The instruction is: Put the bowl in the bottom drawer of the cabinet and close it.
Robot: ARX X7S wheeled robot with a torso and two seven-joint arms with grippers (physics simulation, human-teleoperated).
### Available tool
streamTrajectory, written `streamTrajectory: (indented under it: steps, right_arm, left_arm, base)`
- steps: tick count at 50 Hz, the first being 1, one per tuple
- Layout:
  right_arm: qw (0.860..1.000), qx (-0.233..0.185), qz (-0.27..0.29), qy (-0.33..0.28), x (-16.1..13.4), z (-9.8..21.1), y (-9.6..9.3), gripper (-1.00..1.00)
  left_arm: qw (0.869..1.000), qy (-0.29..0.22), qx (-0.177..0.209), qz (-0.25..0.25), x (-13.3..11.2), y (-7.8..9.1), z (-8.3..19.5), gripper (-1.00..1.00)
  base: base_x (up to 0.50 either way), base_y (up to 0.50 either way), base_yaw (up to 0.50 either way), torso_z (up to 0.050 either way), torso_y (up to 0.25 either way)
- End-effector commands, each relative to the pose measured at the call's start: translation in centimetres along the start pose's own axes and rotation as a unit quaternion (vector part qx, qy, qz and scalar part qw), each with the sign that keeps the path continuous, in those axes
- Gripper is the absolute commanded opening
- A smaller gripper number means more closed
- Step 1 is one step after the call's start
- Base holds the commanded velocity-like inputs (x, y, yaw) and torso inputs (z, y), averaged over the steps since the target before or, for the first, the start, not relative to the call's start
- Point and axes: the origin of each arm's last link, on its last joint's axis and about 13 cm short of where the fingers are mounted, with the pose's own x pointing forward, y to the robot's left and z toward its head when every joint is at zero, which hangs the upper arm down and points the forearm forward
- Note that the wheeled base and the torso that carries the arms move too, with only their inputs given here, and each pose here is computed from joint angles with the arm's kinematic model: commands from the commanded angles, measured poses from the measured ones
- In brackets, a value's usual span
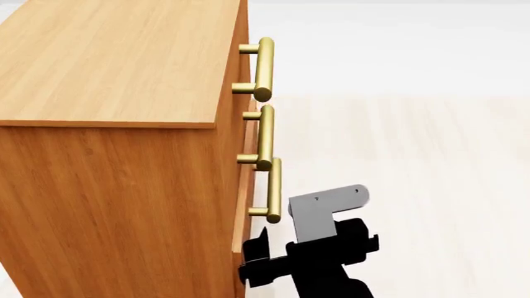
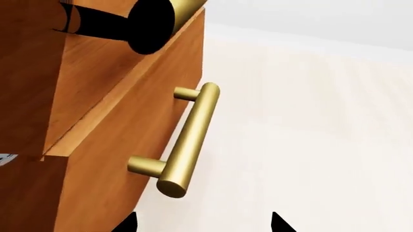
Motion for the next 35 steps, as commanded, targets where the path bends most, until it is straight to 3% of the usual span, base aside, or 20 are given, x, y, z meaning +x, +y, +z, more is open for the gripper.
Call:
streamTrajectory:
  steps: [1,13,19,25,29,35]
  right_arm:
    - [0.999,0.012,0.040,-0.009,0.3,0.0,1.1,1.00]
    - [0.994,0.020,0.105,-0.025,0.4,0.0,1.3,1.00]
    - [0.981,0.062,0.183,-0.022,0.2,-0.2,1.1,1.00]
    - [0.974,0.066,0.216,-0.019,-0.2,0.1,0.8,1.00]
    - [0.959,0.094,0.266,-0.010,-0.8,0.3,0.4,1.00]
    - [0.952,0.125,0.280,-0.004,-0.8,0.9,-0.4,1.00]
  left_arm:
    - [1.000,0.000,-0.001,0.001,0.0,0.0,0.1,1.00]
    - [1.000,0.000,-0.002,0.002,0.0,0.0,0.4,1.00]
    - [1.000,0.000,-0.003,0.002,0.1,0.0,0.4,1.00]
    - [1.000,0.001,-0.003,0.002,0.1,0.0,0.4,1.00]
    - [1.000,0.001,-0.002,0.002,0.1,0.0,0.3,1.00]
    - [1.000,0.001,-0.002,0.002,0.1,0.0,0.1,1.00]
  base:
    - [0.00,0.00,0.00,0.000,0.000]
    - [0.00,0.00,0.00,0.000,0.000]
    - [0.00,0.00,0.00,0.000,0.000]
    - [0.00,0.00,0.00,0.000,0.000]
    - [0.00,0.00,0.00,0.000,0.000]
    - [0.00,0.00,0.00,0.000,0.000]
